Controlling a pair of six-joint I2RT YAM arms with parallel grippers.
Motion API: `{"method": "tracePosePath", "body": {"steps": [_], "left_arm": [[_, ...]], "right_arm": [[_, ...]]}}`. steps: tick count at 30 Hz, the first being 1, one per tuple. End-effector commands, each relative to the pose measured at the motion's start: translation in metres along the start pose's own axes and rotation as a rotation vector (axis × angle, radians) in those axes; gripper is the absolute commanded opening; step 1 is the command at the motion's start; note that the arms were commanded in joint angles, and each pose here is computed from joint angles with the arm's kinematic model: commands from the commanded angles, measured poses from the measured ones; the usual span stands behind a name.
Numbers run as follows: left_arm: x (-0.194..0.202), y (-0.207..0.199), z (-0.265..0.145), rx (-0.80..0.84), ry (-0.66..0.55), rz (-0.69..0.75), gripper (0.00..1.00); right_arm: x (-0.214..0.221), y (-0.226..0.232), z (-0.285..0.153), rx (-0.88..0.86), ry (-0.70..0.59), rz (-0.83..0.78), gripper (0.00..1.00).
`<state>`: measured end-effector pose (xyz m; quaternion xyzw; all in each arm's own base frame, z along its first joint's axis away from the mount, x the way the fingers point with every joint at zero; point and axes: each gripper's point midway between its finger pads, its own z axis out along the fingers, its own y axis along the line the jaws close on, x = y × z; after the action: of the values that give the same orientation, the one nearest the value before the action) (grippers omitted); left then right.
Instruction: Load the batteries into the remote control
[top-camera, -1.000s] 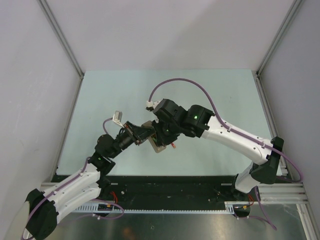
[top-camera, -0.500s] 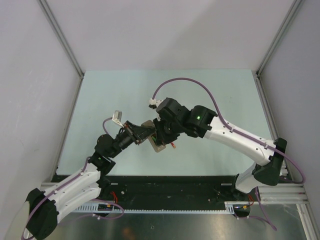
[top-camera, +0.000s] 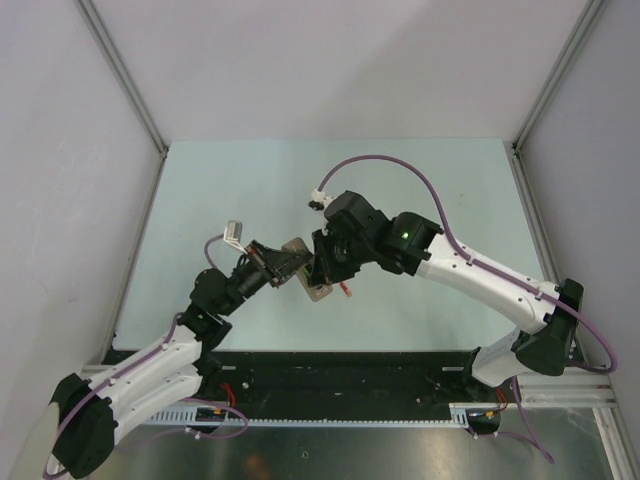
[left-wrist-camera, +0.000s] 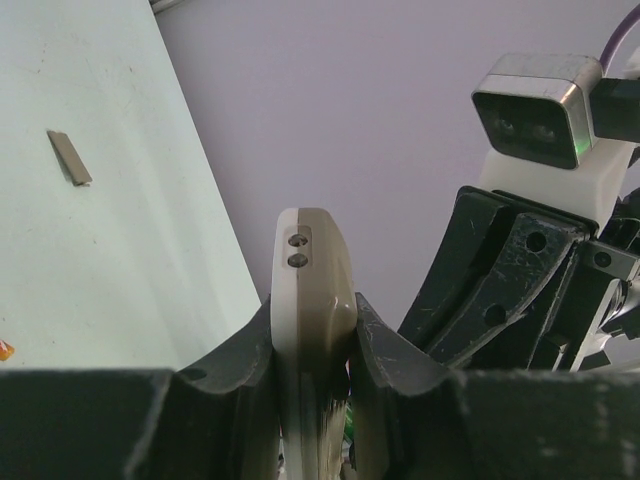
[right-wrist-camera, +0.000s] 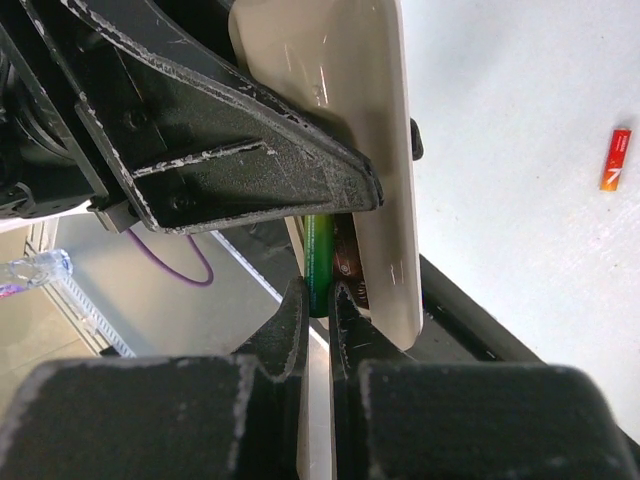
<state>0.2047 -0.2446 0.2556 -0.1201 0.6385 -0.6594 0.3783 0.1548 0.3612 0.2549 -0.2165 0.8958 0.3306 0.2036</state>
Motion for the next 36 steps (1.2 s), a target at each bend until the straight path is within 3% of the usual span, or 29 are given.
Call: {"method": "tracePosePath", "body": {"steps": [1, 11, 20, 36], "left_arm": [[0.004, -0.063, 0.000, 0.209, 0.029, -0.001, 0.00], [0.007, -0.077, 0.001, 0.235, 0.063, -0.062, 0.00], [0.002, -0.089, 0.001, 0.257, 0.053, -0.130, 0.00], [-0.014, -0.104, 0.006, 0.271, 0.001, -0.241, 0.00]], "right_arm": [[-0.024, 0.024, 0.007, -0.104, -0.083, 0.014, 0.00], [-0.017, 0.002, 0.019, 0.037, -0.062, -0.068, 0.00], [-0.020, -0.008, 0.028, 0.147, -0.122, -0.113, 0.00], [-0.016, -0.004, 0.059, 0.187, -0.144, -0.139, 0.00]]}}
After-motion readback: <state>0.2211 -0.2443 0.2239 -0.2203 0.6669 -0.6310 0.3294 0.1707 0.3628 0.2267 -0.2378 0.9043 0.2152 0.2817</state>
